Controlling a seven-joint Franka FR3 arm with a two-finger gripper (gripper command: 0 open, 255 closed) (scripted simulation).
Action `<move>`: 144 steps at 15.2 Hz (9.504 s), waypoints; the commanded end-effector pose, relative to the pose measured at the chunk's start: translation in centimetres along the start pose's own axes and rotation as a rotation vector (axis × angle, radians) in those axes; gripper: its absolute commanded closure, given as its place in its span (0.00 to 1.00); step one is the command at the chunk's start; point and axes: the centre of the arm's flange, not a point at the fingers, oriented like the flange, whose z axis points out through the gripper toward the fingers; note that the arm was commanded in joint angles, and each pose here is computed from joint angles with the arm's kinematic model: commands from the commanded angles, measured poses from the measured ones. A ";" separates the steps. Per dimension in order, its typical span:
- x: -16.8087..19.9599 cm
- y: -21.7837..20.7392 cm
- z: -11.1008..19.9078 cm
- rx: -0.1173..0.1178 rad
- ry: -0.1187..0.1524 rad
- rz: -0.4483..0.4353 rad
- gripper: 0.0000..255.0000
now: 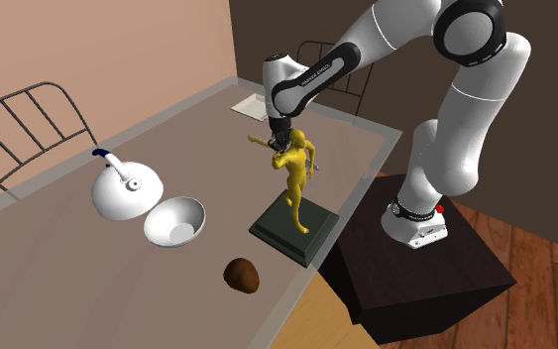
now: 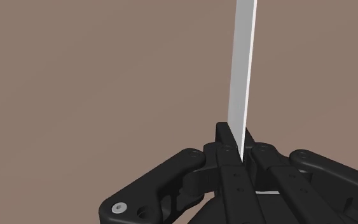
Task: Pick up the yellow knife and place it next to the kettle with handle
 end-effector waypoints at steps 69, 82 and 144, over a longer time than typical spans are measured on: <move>5.5 -18.8 -25.6 0.000 0.000 0.000 1.00; 9.5 -27.1 -22.5 0.000 0.000 0.000 1.00; 11.5 -26.5 -6.8 0.000 0.000 0.000 0.00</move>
